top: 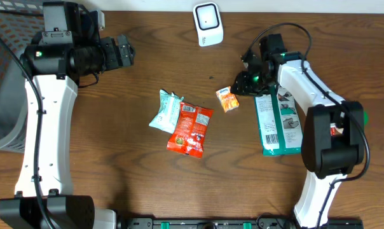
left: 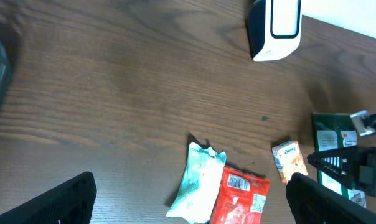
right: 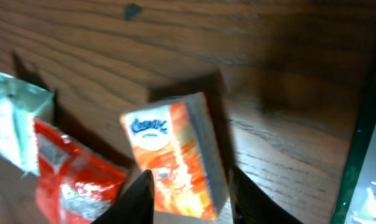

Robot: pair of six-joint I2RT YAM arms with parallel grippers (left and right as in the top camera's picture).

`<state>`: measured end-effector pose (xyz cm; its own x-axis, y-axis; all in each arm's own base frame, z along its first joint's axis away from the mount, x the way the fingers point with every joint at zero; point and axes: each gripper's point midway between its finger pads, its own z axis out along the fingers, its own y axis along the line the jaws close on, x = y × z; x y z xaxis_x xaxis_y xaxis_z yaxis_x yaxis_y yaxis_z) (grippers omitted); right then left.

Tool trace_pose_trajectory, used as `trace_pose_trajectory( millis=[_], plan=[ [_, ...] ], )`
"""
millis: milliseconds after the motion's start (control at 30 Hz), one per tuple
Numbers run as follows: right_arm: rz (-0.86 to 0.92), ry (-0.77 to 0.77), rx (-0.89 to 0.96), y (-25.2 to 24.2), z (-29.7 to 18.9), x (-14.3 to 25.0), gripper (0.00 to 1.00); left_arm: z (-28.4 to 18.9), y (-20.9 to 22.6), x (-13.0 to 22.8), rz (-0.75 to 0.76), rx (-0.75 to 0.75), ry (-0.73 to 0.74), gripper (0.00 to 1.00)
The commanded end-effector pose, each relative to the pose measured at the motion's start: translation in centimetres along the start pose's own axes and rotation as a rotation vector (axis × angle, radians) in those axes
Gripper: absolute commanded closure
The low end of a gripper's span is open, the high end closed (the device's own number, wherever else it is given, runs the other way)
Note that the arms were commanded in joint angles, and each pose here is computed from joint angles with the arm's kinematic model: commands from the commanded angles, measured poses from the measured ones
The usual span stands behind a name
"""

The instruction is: Scan the item barcode

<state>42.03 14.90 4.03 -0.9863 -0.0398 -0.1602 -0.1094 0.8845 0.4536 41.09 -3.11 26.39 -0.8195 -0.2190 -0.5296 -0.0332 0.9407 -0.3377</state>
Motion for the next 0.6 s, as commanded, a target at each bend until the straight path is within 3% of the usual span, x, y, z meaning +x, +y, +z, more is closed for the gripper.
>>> trace_pose_trajectory(
  millis=[0,567],
  plan=[
    [-0.034,0.008,0.018,-0.5,0.6,0.0,0.67,-0.1,-0.2,-0.2,0.01,0.009,-0.002,0.03],
    [-0.088,0.042,0.015,-0.4,2.9,1.2,0.7,-0.1,-0.2,-0.2,0.01,0.009,-0.002,0.02]
  ],
)
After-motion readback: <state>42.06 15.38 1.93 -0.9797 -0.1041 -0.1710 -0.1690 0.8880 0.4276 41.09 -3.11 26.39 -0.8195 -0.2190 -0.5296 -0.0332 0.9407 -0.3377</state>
